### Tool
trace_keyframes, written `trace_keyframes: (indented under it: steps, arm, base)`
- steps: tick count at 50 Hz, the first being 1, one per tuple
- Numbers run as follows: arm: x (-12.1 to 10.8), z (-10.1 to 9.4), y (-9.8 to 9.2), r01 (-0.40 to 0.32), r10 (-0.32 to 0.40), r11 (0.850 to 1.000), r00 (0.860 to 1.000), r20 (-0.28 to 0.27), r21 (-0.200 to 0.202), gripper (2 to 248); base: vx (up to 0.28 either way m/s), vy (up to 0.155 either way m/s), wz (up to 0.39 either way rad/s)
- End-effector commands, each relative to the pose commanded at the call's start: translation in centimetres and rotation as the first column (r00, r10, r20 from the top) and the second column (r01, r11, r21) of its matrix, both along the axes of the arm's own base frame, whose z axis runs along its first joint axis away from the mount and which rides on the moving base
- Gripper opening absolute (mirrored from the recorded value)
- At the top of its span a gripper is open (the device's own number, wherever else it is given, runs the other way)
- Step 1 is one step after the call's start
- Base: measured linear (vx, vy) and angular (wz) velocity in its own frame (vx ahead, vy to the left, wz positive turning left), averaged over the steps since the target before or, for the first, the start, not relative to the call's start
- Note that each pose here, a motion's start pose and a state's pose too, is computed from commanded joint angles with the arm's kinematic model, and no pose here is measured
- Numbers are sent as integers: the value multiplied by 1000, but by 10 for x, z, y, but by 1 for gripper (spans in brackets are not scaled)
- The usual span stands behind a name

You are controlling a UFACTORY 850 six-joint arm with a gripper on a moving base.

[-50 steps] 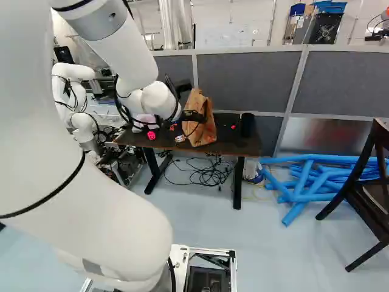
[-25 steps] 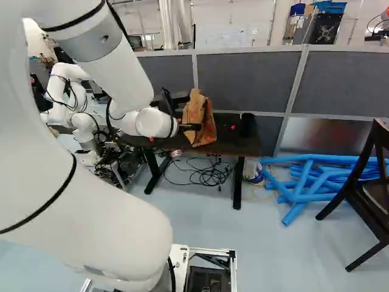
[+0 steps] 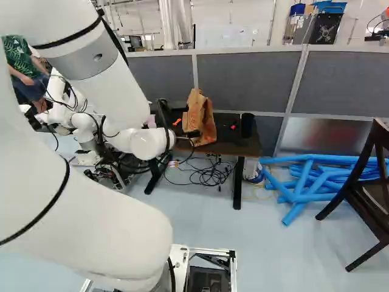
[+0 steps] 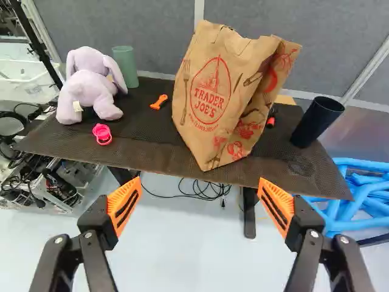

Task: Pick up the bag on the ground and place it on the table

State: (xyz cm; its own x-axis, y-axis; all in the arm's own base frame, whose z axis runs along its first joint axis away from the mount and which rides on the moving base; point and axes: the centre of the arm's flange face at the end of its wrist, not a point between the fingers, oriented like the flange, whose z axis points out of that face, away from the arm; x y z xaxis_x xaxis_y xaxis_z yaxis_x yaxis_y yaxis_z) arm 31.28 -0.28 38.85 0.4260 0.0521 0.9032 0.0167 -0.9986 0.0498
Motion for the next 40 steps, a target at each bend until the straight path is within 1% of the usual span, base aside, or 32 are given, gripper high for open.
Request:
trace_keyframes:
  steps: [20,40]
  arm:
    - [-23,-13,2,8,-9,1000,998,61,28,247]
    - [-38,-21,3,10,-15,999,995,97,46,247]
  base:
    - [0,0,0]
    - [0,0,0]
